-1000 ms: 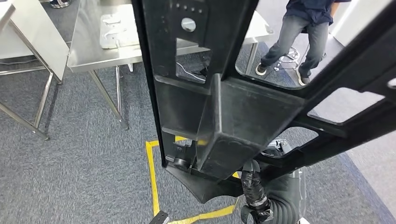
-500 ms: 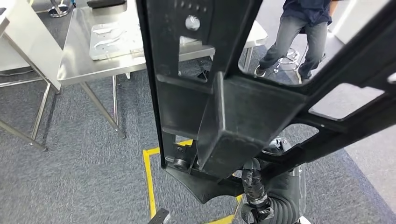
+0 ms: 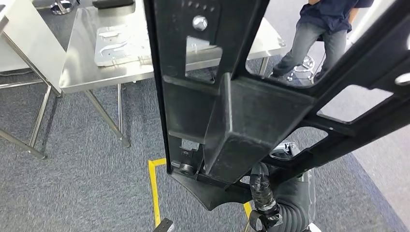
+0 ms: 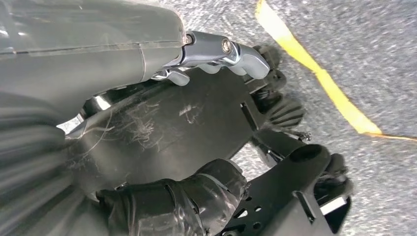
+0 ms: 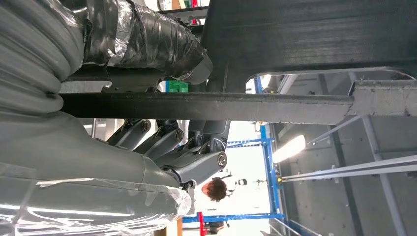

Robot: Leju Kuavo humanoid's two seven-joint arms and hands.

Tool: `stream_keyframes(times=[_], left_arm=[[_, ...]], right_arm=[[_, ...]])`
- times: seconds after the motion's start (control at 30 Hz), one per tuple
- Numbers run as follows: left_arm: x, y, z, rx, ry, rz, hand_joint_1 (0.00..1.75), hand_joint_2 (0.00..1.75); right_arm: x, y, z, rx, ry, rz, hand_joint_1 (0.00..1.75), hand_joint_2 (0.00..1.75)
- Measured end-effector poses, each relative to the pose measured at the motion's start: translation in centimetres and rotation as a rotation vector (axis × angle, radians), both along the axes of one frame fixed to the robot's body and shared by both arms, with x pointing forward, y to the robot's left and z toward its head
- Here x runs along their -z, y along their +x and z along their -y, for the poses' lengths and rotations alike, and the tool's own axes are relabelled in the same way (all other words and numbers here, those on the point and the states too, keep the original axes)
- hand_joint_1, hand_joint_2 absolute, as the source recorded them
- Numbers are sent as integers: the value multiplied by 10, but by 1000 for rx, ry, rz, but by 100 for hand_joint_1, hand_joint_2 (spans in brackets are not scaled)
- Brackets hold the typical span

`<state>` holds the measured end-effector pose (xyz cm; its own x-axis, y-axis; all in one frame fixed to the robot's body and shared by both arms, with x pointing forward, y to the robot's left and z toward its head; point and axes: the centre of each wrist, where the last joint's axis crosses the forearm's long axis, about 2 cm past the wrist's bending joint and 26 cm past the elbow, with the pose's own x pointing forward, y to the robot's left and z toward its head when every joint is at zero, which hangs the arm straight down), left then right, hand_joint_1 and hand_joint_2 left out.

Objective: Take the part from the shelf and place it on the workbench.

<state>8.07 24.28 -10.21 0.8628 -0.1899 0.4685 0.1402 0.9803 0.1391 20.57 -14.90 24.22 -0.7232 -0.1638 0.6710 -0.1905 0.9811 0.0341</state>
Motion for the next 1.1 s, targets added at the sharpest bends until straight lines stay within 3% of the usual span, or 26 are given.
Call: stream_keyframes(times=[1.1], left_arm=[[0,2,-2,-5,11,-4,0,175]], right_arm=[[4,1,2,35,-7,-20,175,175]])
